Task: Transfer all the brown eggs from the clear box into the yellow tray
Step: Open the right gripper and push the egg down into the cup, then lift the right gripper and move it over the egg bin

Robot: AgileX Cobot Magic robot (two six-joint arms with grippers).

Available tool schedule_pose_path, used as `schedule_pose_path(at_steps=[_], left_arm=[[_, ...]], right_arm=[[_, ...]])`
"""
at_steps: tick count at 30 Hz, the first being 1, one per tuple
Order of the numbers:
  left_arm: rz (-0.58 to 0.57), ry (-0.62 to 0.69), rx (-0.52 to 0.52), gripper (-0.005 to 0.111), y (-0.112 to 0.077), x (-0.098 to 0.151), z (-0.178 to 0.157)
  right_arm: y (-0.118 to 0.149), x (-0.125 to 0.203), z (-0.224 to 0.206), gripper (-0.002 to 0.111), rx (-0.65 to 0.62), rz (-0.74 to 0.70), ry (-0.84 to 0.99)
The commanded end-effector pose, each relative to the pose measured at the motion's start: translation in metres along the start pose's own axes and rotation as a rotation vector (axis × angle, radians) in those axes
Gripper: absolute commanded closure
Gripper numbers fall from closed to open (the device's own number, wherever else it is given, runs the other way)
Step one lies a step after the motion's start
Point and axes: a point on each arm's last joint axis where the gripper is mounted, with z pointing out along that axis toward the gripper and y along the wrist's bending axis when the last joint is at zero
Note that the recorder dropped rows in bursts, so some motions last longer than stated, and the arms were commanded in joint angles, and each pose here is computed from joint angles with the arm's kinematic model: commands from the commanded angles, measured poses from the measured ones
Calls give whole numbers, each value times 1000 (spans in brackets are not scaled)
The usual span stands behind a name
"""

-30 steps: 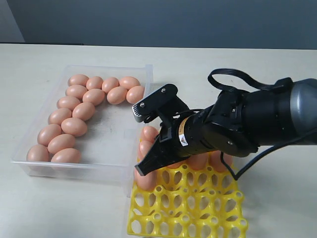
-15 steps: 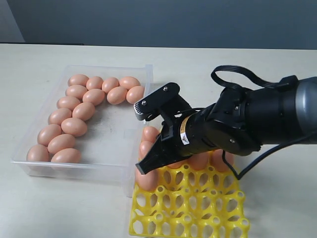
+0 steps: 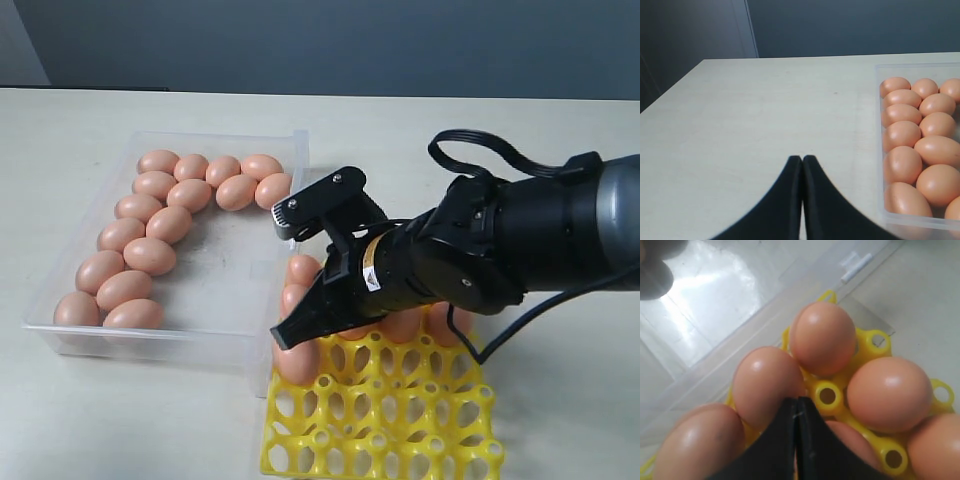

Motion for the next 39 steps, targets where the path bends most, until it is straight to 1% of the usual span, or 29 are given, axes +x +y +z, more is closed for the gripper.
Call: schedule_pose_path(at_steps=[1, 6, 10, 13, 14, 17, 21, 23, 26, 29, 35, 39], left_arm=[[1, -12, 4, 106, 0, 0, 0], [1, -12, 4, 106, 0, 0, 0], [1, -12, 4, 106, 0, 0, 0], [1, -12, 4, 106, 0, 0, 0], [1, -12, 4, 106, 0, 0, 0], [1, -12, 4, 106, 0, 0, 0], [1, -12, 4, 106, 0, 0, 0], [1, -12, 4, 106, 0, 0, 0], [1, -12, 4, 106, 0, 0, 0], [1, -12, 4, 106, 0, 0, 0], [1, -12, 4, 106, 0, 0, 0], [1, -12, 4, 106, 0, 0, 0]], right_arm=[[0, 4, 13, 108, -6, -7, 33], [0, 6, 17, 108, -10, -11, 33], [2, -5, 7, 108, -27, -10, -60], [3, -18, -13, 108, -44, -8, -167], [3, -18, -16, 108, -43, -8, -167], [2, -11, -19, 108, -35, 44, -74], [4, -3, -19, 108, -27, 38, 5], [16, 2, -20, 108, -49, 5, 41], [40, 9, -22, 108, -98, -57, 77], [53, 11, -23, 108, -123, -82, 70], [54, 17, -18, 108, -119, -70, 120], [54, 26, 4, 108, -104, -73, 176]])
